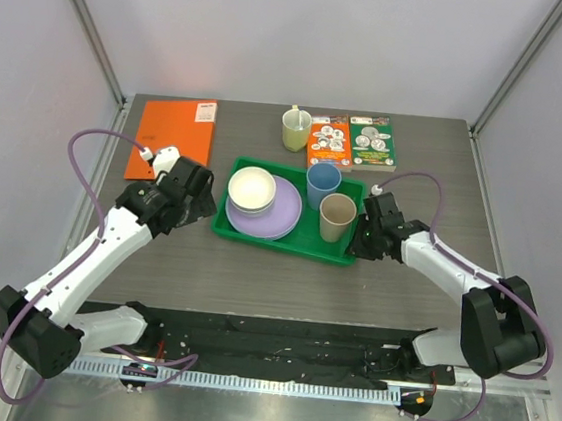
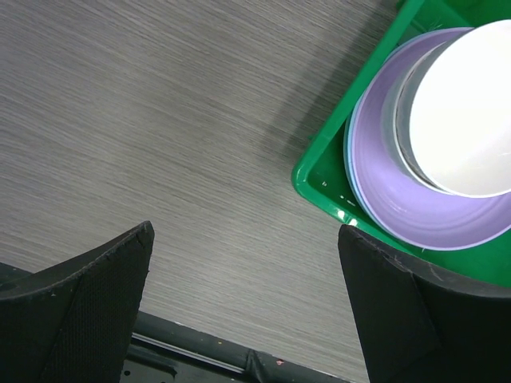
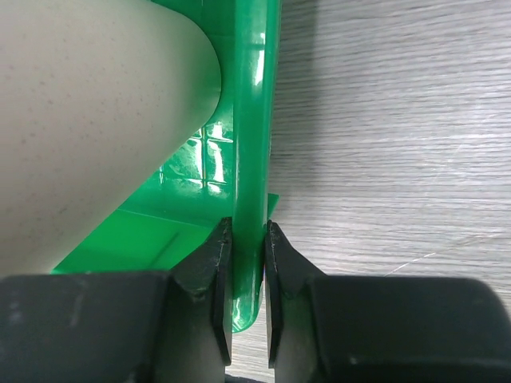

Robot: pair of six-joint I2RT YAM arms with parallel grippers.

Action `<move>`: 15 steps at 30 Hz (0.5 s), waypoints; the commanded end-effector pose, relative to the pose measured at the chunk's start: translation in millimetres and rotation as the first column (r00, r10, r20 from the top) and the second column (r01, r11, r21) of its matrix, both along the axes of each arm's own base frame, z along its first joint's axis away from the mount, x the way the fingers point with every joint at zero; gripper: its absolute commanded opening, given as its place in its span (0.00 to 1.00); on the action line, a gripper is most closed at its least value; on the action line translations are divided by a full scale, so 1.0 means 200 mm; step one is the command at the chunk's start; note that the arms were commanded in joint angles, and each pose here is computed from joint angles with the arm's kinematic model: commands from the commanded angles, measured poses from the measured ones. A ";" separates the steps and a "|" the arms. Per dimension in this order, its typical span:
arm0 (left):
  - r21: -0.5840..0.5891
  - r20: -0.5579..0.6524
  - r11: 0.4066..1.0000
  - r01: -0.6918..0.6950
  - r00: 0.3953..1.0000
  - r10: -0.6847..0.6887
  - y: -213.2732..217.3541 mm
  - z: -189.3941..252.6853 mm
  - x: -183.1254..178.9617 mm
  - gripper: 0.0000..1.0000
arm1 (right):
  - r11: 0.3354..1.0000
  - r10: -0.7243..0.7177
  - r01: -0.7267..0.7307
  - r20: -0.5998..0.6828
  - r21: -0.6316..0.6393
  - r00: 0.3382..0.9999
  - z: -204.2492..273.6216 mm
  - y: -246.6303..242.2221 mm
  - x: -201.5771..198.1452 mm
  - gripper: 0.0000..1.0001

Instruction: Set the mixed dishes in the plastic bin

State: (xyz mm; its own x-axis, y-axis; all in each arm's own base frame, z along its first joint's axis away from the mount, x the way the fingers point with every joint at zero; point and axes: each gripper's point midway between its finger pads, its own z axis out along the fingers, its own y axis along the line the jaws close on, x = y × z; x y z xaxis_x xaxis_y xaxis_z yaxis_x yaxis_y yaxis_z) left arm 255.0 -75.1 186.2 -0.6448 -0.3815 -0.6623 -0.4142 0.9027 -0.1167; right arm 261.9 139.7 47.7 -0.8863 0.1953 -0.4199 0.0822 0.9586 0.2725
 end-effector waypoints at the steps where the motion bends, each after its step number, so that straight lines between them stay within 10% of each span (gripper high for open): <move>1: 0.012 0.075 1.000 -0.028 0.997 0.027 0.05 0.08 0.02 0.96 | 0.984 0.175 -0.169 -0.099 0.063 0.980 -0.06 0.14 -0.21 0.01; 15: 0.032 0.055 0.999 -0.030 0.998 0.028 0.05 0.05 0.03 0.96 | 0.969 0.247 -0.244 -0.127 0.040 0.961 -0.12 0.20 -0.25 0.01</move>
State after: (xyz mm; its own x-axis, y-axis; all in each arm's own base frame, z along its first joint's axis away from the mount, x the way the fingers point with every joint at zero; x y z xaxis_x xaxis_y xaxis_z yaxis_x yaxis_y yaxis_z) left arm 255.4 -70.3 191.6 -0.6244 -0.3785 -0.6832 -0.4202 0.9001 -0.1146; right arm 246.1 173.0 46.3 -0.9007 0.0651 -0.4295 -0.0695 0.9544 0.2903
